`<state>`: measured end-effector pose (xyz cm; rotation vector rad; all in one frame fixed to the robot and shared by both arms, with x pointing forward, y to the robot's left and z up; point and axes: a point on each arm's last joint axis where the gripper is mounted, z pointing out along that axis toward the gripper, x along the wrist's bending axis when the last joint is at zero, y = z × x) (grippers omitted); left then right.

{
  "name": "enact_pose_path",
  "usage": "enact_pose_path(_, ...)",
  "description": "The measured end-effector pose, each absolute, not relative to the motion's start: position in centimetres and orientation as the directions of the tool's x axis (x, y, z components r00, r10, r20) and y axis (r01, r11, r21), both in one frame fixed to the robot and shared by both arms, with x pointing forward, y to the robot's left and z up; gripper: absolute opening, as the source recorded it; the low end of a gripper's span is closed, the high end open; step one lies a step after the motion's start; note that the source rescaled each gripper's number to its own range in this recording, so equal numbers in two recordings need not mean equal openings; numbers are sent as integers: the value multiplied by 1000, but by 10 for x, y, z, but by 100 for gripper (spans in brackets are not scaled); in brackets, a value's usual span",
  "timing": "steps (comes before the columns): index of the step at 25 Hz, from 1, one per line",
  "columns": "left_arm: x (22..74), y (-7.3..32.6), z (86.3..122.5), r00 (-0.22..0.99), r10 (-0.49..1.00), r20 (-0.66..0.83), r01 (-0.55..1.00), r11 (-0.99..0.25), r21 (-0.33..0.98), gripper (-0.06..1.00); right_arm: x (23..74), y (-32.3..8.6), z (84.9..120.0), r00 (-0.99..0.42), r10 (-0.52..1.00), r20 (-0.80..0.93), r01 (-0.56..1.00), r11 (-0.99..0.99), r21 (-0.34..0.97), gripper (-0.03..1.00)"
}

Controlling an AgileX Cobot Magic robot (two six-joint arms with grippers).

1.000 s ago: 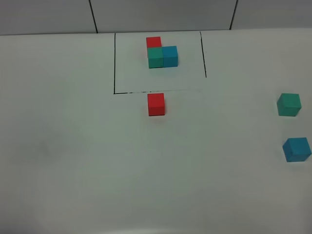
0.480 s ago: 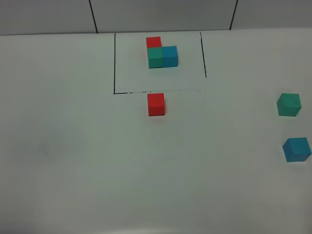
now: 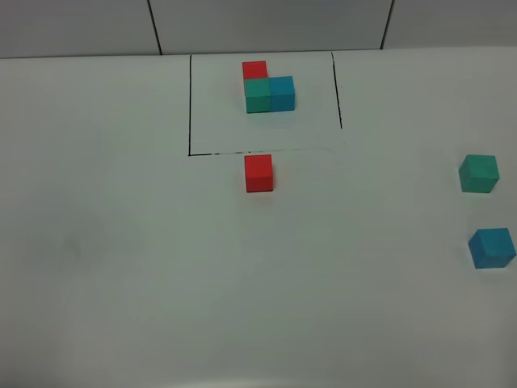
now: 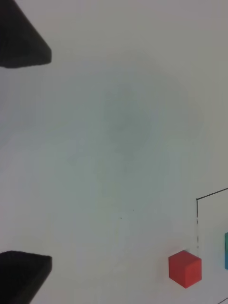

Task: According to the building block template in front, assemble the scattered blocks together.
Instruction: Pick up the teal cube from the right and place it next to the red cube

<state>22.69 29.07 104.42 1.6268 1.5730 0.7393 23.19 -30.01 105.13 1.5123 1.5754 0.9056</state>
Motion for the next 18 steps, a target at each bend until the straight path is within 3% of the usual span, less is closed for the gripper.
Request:
enact_pose_path(11, 227, 291, 1044, 81, 993, -90, 564, 29, 825, 84, 233, -300, 1052, -12, 999, -42, 476, 43, 878, 86)
enact_pose_path(18, 227, 291, 1044, 80, 993, -91, 565, 31, 825, 84, 272, -297, 1054, -16, 1000, 9, 674, 4, 738, 86)
